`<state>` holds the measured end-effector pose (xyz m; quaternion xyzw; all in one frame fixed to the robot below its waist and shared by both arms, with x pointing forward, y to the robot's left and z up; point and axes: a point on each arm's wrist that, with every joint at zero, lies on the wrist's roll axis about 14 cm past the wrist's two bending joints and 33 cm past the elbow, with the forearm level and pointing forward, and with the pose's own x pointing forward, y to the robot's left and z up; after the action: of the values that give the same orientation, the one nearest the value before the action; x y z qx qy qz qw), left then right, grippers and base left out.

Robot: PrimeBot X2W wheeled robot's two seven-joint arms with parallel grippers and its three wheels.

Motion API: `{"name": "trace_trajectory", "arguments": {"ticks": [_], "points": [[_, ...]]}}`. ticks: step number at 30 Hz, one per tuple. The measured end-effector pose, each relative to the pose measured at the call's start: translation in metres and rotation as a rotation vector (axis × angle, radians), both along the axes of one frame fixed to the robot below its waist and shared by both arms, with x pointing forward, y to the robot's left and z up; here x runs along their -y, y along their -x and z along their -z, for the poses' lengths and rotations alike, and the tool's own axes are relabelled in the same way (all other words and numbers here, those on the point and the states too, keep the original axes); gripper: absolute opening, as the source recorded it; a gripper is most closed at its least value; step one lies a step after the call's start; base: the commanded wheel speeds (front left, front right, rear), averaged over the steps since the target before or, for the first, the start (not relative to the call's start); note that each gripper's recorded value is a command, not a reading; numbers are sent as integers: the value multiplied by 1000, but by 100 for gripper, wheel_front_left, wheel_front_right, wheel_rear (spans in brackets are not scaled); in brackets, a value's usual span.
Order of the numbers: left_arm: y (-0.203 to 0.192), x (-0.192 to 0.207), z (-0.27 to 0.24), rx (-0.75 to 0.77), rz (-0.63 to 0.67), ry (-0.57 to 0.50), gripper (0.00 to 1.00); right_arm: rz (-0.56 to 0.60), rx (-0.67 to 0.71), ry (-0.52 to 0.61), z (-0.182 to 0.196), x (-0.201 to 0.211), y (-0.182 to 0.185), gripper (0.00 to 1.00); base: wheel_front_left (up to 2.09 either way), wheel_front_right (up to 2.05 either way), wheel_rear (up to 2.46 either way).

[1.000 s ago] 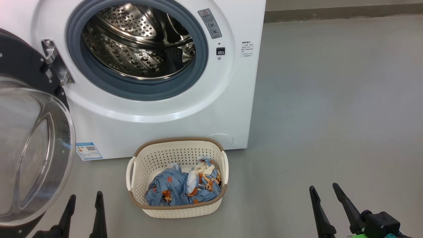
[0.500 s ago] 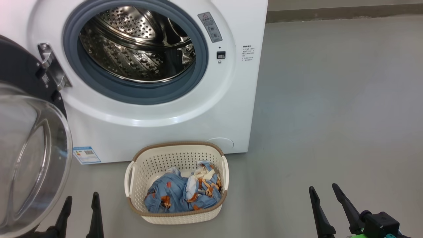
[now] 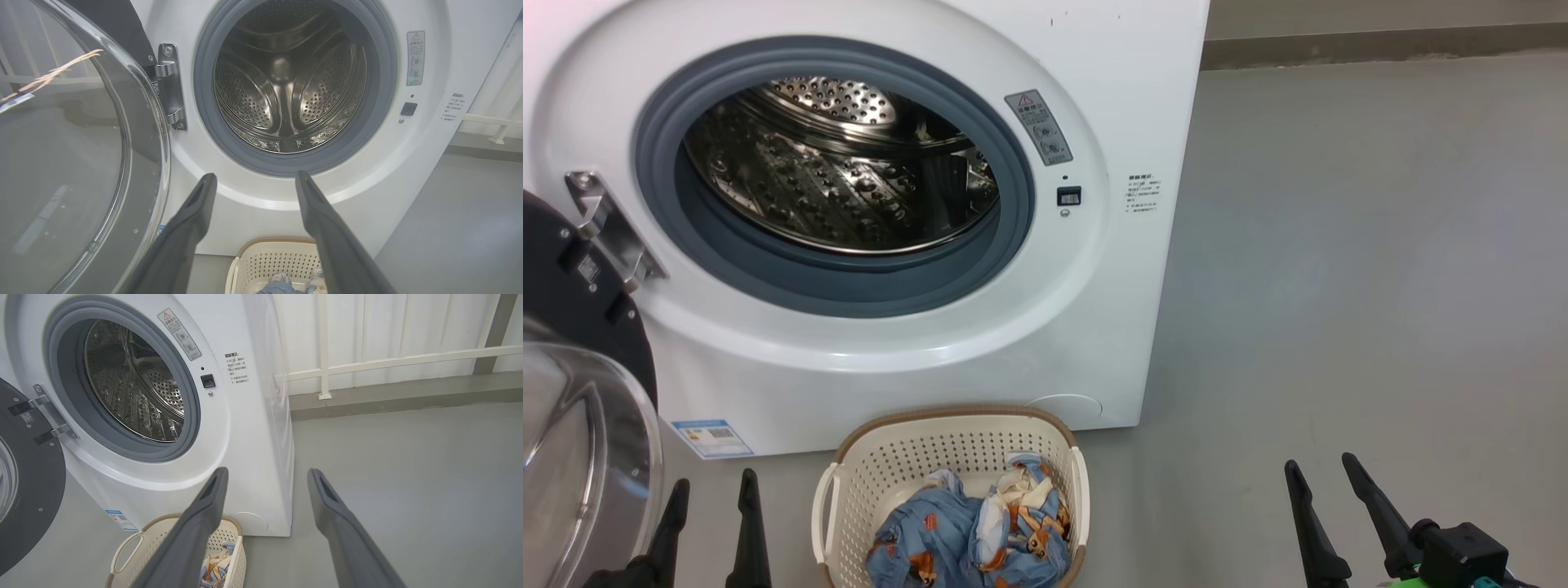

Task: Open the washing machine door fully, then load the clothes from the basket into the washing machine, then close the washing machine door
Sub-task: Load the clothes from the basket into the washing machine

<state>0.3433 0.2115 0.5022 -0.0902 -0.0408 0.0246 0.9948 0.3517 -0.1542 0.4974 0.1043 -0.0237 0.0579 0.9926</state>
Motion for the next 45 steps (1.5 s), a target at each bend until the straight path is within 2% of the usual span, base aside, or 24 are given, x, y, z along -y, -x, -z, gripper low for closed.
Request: {"name": "trace_trajectory", "arguments": {"ticks": [45], "points": [[-2,28,17,-51,86,42,100,-10,-40,-2,13,-4,-1,100,5,-5,0]]}}
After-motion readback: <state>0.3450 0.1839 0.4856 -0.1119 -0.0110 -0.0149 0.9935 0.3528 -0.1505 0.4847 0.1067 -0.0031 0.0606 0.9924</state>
